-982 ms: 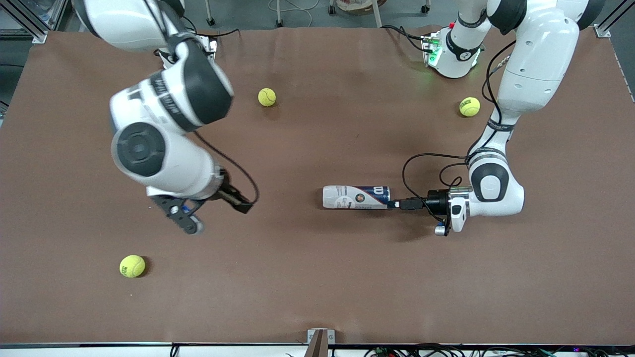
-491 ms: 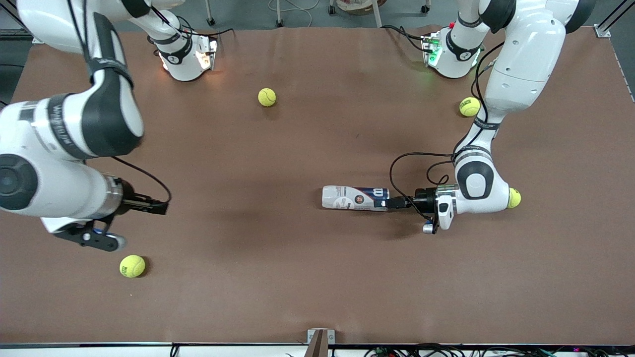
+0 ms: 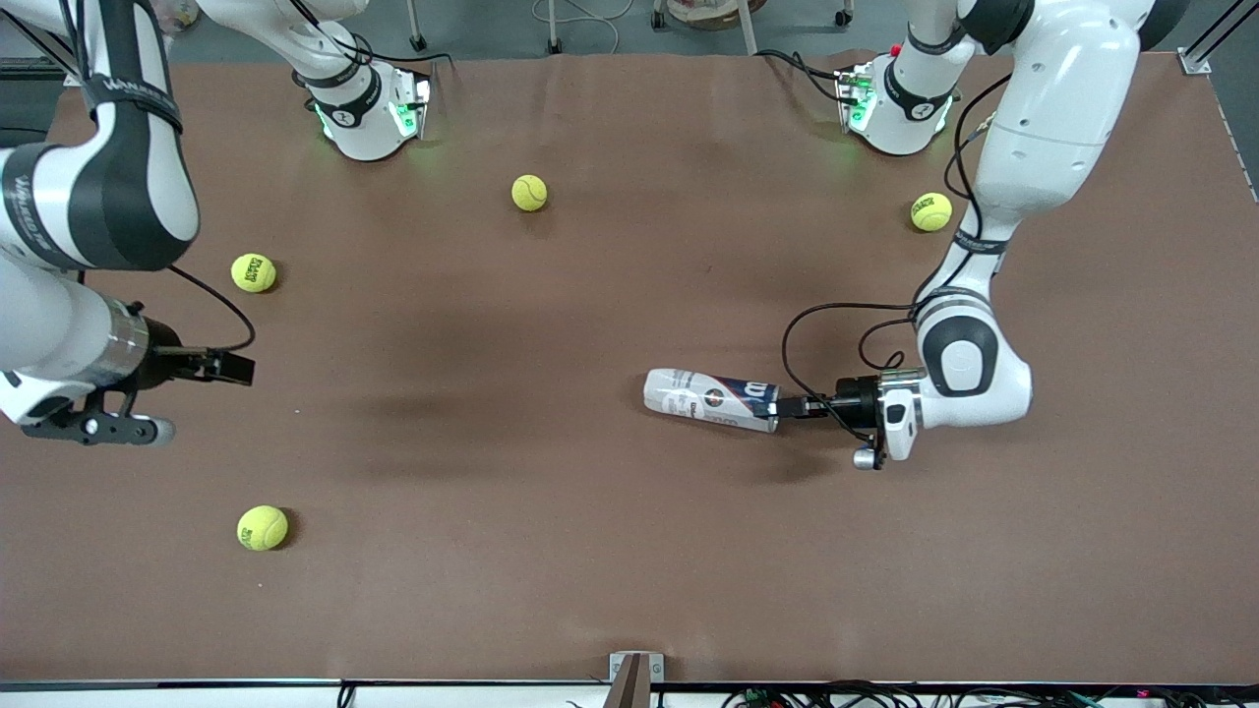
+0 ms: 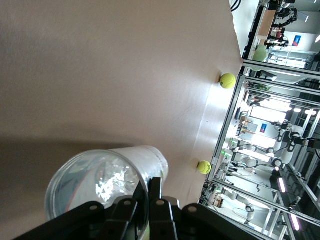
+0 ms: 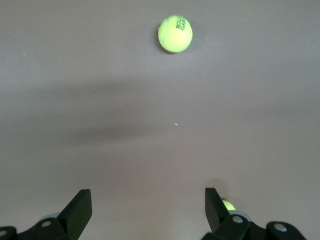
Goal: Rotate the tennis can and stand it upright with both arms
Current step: 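Rotate the can upright with the left gripper while the right gripper withdraws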
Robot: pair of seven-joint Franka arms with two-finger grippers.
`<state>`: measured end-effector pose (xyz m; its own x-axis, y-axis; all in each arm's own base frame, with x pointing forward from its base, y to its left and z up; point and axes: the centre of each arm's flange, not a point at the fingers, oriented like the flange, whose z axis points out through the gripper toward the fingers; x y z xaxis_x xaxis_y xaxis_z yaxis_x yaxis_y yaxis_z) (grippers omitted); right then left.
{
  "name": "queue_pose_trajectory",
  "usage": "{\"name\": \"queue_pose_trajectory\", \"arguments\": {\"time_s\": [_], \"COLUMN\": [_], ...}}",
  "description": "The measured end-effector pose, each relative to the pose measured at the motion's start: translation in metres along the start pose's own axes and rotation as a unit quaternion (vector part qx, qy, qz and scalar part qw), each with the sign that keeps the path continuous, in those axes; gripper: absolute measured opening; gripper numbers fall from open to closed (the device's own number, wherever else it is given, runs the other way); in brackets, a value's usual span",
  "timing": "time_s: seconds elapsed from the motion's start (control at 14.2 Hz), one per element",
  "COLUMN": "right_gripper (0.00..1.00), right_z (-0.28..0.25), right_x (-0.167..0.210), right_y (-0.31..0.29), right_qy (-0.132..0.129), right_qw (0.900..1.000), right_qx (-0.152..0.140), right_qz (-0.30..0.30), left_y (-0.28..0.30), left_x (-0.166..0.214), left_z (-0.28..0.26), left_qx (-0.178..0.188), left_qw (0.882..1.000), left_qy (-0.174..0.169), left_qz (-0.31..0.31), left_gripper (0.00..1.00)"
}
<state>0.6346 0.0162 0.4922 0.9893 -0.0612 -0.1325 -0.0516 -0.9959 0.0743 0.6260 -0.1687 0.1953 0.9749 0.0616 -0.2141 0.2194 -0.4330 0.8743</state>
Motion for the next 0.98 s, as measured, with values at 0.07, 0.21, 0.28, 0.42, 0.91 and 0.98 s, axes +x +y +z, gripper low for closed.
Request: {"name": "queue_pose_trajectory", "arguments": {"time_s": [0.07,0.21,0.28,0.42,0.91,0.98], "right_gripper": [1.00,1.00,1.00,1.00,1.00,1.00], "right_z": [-0.003,-0.010,-0.014,-0.022,-0.054,-0.057], "right_x": [-0.007,-0.019,-0.023,-0.028,-0.034,-0.033], "right_y": [0.009,0.028,0.039,0.064,0.082,0.082], "right_qy": [0.000,0.003,0.005,0.012,0.023,0.027], "right_qw": [1.000,1.000,1.000,0.999,0.999,0.999], "right_qx": [0.002,0.005,0.006,0.009,0.010,0.009], "right_qz": [-0.005,-0.016,-0.023,-0.035,-0.032,-0.032], "left_y": [0.017,0.057,0.081,0.130,0.296,0.307], "left_x": [0.000,-0.003,-0.008,-0.020,-0.086,-0.099], "left_z": [-0.016,-0.047,-0.060,-0.078,0.021,0.051], "left_qx": [0.020,0.063,0.086,0.144,0.364,0.388], "left_qw": [1.000,0.998,0.996,0.989,0.924,0.912], "left_qy": [-0.002,0.000,0.003,0.014,0.105,0.119], "left_qz": [0.003,0.000,-0.004,-0.021,-0.058,-0.055], "left_gripper": [0.05,0.05,0.05,0.05,0.05,0.05]}}
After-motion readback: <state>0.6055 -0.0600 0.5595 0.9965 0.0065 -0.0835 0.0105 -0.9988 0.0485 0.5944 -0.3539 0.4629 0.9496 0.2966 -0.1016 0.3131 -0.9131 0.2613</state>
